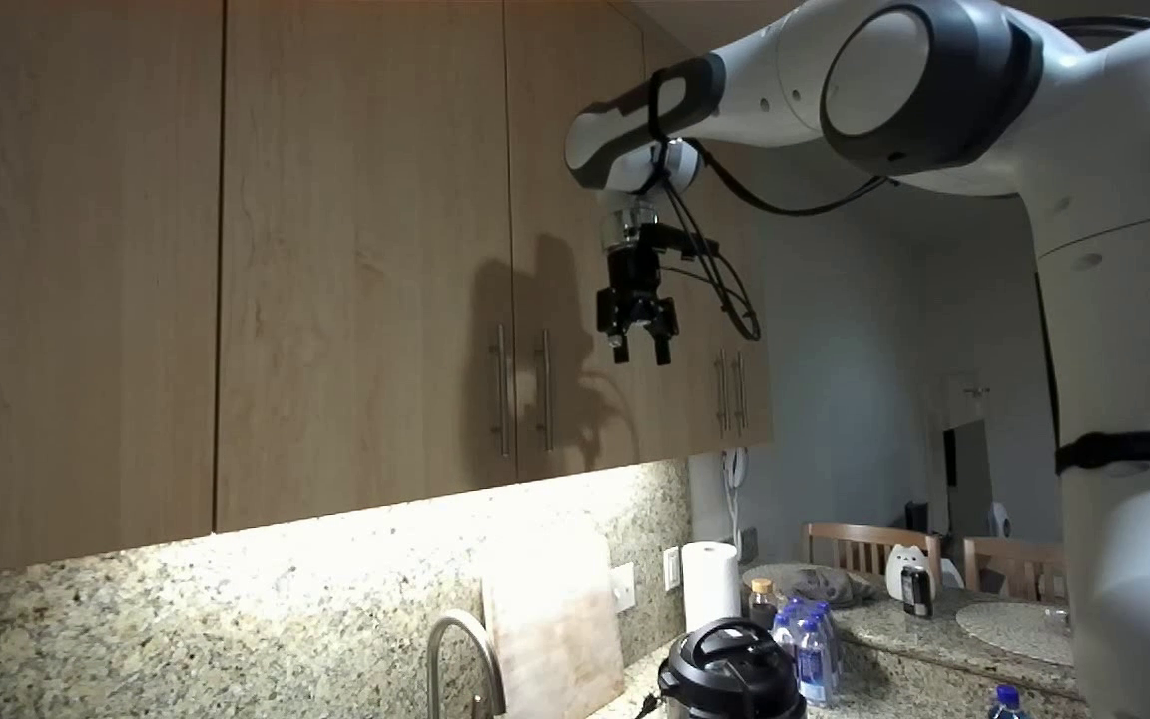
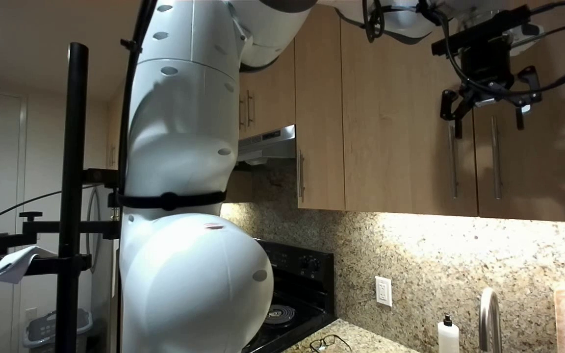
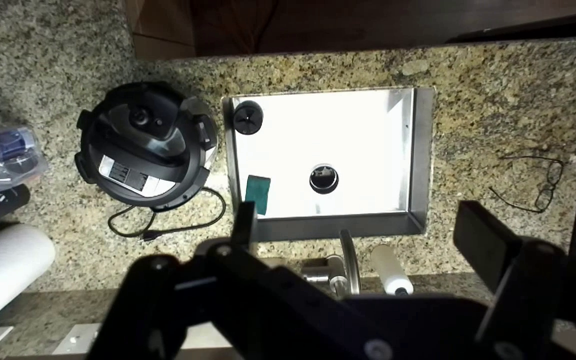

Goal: Close the cabinet door

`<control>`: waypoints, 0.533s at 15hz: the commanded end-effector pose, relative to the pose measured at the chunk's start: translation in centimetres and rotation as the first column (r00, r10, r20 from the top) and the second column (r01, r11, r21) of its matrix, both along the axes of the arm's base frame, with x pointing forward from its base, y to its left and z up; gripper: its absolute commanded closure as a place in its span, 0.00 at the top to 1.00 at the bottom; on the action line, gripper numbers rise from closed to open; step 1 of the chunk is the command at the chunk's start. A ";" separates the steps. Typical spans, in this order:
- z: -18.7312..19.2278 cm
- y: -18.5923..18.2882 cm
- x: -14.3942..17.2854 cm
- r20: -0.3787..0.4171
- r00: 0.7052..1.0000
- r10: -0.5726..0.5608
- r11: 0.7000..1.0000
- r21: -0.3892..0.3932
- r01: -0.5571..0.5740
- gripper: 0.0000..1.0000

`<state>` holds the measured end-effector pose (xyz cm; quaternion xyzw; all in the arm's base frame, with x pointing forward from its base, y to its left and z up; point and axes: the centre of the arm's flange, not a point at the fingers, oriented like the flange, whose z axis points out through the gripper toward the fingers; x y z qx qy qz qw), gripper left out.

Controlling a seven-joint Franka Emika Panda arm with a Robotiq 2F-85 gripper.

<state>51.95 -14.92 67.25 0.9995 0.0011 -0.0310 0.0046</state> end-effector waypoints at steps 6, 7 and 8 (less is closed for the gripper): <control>-1.5 -0.7 -0.2 -0.028 0.999 -0.014 1.000 0.025 0.015 1.00; -1.5 -0.8 -0.3 -0.027 0.999 -0.017 0.999 0.030 0.018 1.00; -1.5 -0.9 -0.3 -0.025 1.000 -0.018 0.999 0.032 0.019 1.00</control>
